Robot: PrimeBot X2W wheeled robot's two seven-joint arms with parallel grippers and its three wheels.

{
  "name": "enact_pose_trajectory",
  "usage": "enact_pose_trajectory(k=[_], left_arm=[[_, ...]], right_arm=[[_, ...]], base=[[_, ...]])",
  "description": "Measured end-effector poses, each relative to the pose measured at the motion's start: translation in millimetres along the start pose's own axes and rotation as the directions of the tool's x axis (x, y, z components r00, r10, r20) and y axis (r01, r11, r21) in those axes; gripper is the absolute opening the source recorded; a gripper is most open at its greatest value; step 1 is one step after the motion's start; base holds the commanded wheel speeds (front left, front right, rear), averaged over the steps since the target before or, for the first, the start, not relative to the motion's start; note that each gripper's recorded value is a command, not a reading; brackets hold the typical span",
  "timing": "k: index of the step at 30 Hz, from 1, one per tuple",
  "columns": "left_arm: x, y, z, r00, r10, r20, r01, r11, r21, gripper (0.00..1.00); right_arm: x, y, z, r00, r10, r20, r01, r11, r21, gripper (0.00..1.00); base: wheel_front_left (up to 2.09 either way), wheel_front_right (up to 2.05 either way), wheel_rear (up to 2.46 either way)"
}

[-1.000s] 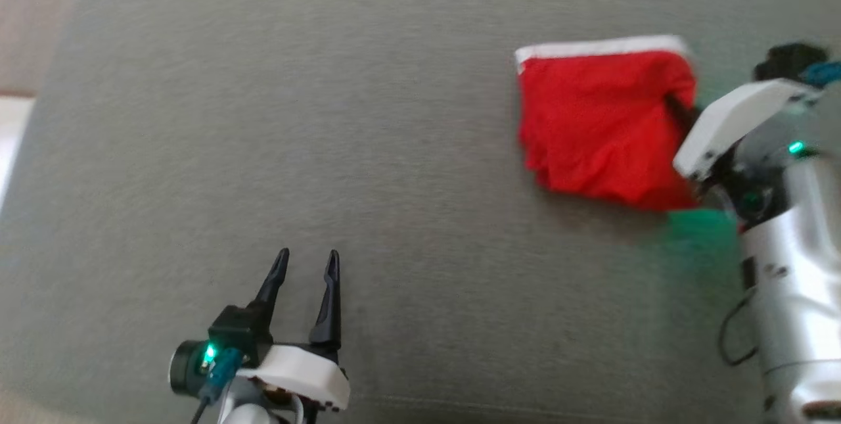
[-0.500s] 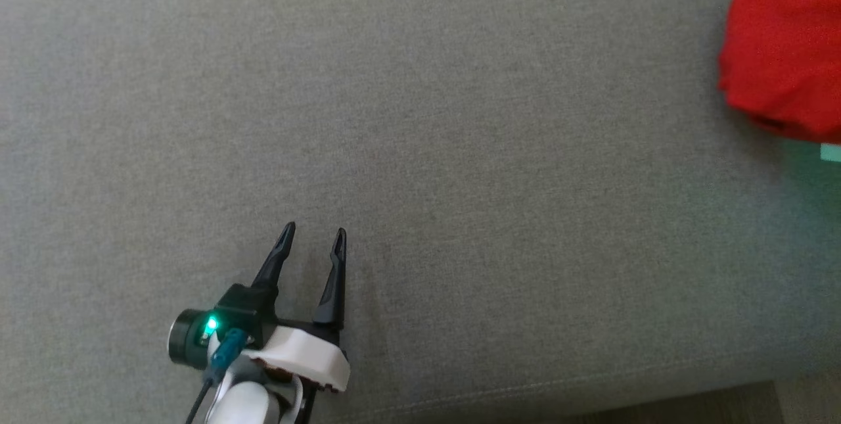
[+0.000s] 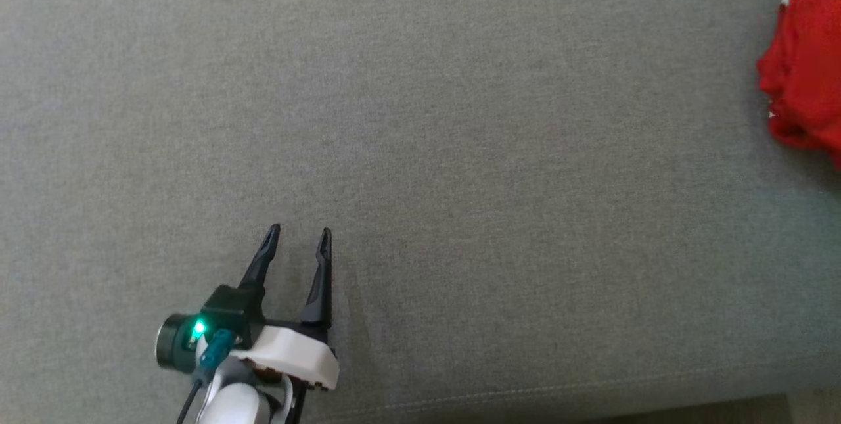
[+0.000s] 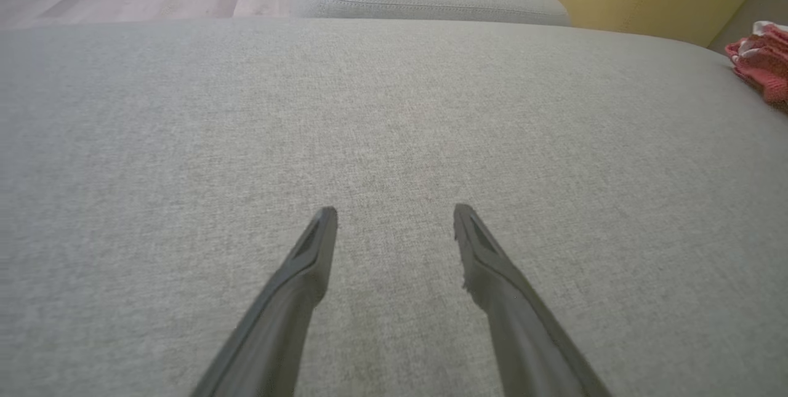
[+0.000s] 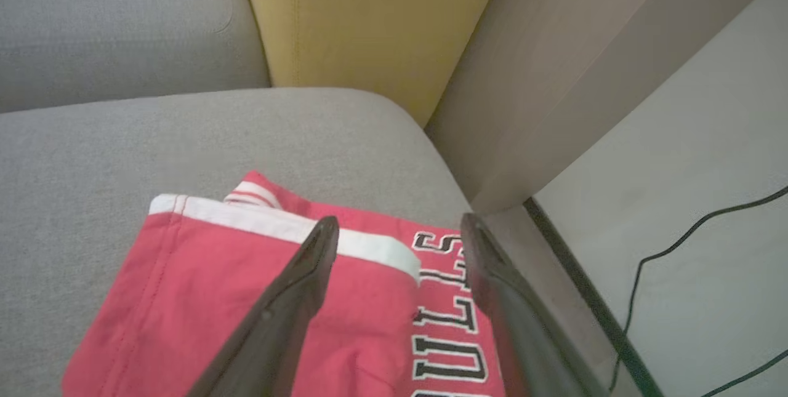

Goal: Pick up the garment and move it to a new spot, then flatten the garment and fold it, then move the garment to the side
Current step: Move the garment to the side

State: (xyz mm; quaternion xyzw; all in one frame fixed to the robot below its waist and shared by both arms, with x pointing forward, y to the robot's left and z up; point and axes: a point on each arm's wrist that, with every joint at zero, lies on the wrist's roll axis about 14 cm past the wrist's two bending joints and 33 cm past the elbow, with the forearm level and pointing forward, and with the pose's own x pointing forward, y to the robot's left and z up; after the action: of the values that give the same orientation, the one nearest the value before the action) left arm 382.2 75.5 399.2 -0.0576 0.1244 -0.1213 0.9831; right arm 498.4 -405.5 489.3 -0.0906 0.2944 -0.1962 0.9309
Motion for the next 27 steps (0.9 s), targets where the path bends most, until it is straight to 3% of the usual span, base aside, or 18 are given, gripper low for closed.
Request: enact_pose_trajectory(k=[6, 9, 15, 21, 27], left_arm=[[-9, -2, 13, 0.999, 0.01, 0.037, -0.01, 1.0, 0.001, 1.0], [-15, -2, 24, 0.997, 0.024, 0.071, -0.023, 1.0, -0.013, 1.0], [-36, 8, 38, 0.989, 0.089, 0.115, -0.087, 0.996, -0.022, 1.0], [-58, 21, 50, 0.975, 0.15, 0.164, -0.149, 0.989, -0.018, 1.0], [-82, 36, 47, 0.963, 0.205, 0.173, -0.207, 0.978, -0.005, 1.0]], right_arm=[[-28, -5, 46, 0.979, -0.001, 0.204, 0.014, 0.998, -0.062, 1.0], [-49, 16, 54, 0.953, 0.072, 0.295, -0.05, 0.995, -0.081, 1.0], [-104, 67, 58, 0.863, 0.235, 0.448, -0.213, 0.972, -0.098, 1.0], [-151, 118, 25, 0.784, 0.347, 0.515, -0.363, 0.929, -0.074, 1.0], [-187, 167, -33, 0.749, 0.423, 0.51, -0.494, 0.869, 0.004, 1.0]], base=[[0.0, 0.0, 0.0], [0.0, 0.0, 0.0], [0.0, 0.0, 0.0], [0.0, 0.0, 0.0], [0.0, 0.0, 0.0]])
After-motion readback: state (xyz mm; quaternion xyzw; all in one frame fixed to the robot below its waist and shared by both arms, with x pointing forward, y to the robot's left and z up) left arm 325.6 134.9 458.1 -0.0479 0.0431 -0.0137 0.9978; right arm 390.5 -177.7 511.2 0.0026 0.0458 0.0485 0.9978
